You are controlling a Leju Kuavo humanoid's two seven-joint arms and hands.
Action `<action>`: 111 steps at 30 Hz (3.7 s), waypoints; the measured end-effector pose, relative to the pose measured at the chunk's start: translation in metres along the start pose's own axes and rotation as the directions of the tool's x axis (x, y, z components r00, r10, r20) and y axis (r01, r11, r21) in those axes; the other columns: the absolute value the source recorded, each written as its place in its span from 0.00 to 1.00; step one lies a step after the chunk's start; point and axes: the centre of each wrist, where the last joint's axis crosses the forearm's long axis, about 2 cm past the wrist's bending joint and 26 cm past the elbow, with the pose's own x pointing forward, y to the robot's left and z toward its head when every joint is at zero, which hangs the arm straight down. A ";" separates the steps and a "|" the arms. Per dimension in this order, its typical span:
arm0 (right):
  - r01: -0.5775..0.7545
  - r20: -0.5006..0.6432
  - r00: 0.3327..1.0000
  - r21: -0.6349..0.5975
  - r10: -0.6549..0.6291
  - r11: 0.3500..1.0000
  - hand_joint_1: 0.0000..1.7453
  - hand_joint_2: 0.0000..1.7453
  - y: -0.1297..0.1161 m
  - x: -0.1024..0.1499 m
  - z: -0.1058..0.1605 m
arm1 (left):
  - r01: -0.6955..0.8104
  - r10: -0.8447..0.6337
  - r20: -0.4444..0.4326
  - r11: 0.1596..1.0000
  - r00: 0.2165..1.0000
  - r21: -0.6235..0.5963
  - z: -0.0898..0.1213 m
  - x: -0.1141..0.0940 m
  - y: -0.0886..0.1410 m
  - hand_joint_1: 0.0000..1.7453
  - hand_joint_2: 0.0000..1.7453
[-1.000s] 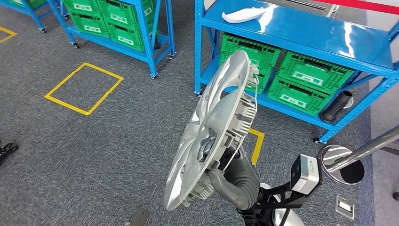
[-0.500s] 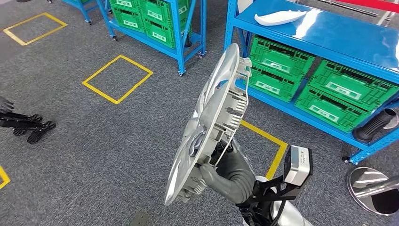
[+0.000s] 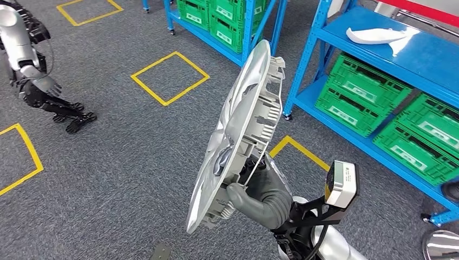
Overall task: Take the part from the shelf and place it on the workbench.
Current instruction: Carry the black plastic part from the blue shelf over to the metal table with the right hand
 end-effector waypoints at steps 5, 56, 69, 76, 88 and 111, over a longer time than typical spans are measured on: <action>0.000 -0.010 1.000 0.003 0.000 1.000 1.00 1.00 0.000 -0.001 0.001 | 0.000 0.000 -0.002 1.000 1.000 -0.001 0.000 0.000 -0.001 0.00 1.00; 0.017 -0.020 1.000 0.032 -0.016 0.999 1.00 1.00 -0.002 0.001 -0.009 | -0.022 0.023 -0.025 1.000 0.999 0.017 0.004 0.003 -0.009 0.00 1.00; 0.021 -0.029 0.999 0.034 -0.020 0.999 1.00 1.00 -0.002 0.000 -0.008 | -0.022 0.023 -0.023 0.999 0.999 0.024 0.003 0.005 -0.009 0.00 1.00; 0.025 -0.029 0.999 0.034 -0.024 0.999 1.00 1.00 -0.002 0.000 -0.008 | -0.023 0.023 -0.031 0.999 0.999 0.023 0.005 0.002 -0.010 0.00 1.00; 0.030 -0.031 0.999 0.037 -0.029 0.999 1.00 1.00 -0.002 0.000 -0.009 | -0.026 0.027 -0.033 0.999 0.999 0.024 0.005 0.002 -0.010 0.00 1.00; 0.041 -0.048 0.998 0.055 -0.039 0.998 1.00 1.00 -0.001 0.000 -0.012 | -0.032 0.033 -0.039 0.999 0.999 0.015 0.007 0.002 -0.013 0.00 1.00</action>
